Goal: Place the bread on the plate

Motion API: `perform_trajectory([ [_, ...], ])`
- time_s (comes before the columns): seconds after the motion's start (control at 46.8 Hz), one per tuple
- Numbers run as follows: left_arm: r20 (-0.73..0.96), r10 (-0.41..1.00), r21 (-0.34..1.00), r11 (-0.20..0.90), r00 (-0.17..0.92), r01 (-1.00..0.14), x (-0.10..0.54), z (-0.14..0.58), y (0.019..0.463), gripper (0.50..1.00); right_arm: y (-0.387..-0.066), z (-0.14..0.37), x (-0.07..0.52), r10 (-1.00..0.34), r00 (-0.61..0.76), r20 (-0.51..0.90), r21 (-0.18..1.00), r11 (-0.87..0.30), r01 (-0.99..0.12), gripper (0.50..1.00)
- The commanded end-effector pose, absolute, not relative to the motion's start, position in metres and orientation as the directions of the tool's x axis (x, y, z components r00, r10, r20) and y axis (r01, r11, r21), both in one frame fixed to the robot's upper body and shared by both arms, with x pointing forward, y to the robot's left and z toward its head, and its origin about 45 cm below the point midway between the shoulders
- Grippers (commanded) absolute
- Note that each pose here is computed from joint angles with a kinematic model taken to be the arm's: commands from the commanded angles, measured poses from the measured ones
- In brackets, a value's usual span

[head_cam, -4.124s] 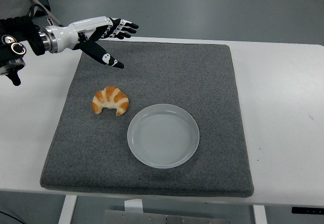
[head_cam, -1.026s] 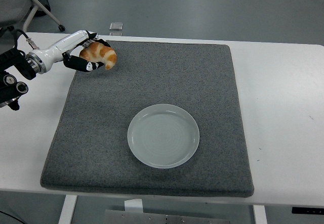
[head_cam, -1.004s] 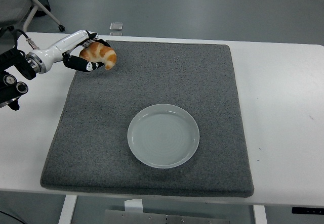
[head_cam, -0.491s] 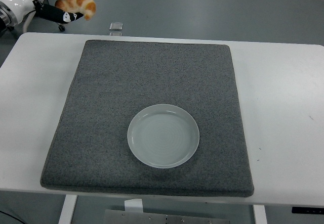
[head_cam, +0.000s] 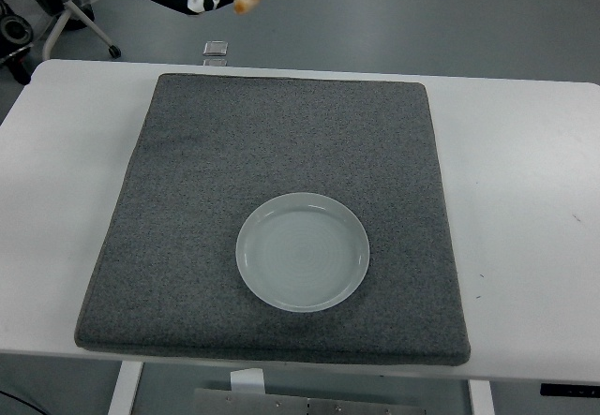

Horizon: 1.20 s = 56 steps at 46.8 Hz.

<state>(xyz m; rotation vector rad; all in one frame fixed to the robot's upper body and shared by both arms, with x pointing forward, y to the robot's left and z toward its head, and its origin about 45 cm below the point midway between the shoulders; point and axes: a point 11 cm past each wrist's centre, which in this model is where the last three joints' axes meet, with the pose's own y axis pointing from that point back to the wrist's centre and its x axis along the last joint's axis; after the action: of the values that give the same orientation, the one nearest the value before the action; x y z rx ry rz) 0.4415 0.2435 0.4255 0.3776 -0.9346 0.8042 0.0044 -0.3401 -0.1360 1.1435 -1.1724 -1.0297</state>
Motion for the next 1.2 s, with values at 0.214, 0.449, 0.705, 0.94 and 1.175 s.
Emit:
perform_trajectory([
  [0.214,0.862,0.299,0.007,0.801,0.409,-0.599,0.404,0.392,0.186,0.500,-0.340,-0.136,0.004,-0.983,0.116,0.140,0.990,0.142,0.012,0.930],
  [0.449,0.858,0.230,0.062,0.842,0.459,-0.536,0.385,0.336,0.160,0.500,-0.341,-0.136,0.004,-0.983,0.118,0.141,0.990,0.144,0.012,0.930],
  [0.705,0.847,0.200,0.089,0.860,0.493,-0.502,0.358,0.272,0.149,0.500,-0.341,-0.136,0.004,-0.983,0.118,0.141,0.990,0.144,0.012,0.930],
  [0.94,0.830,0.205,0.117,0.845,0.518,-0.522,0.348,0.238,0.153,0.500,-0.341,-0.136,0.004,-0.983,0.118,0.141,0.990,0.144,0.012,0.930],
  [1.175,0.817,0.206,0.143,0.833,0.539,-0.535,0.342,0.219,0.161,0.500,-0.341,-0.136,0.005,-0.983,0.118,0.143,0.989,0.145,0.012,0.930],
])
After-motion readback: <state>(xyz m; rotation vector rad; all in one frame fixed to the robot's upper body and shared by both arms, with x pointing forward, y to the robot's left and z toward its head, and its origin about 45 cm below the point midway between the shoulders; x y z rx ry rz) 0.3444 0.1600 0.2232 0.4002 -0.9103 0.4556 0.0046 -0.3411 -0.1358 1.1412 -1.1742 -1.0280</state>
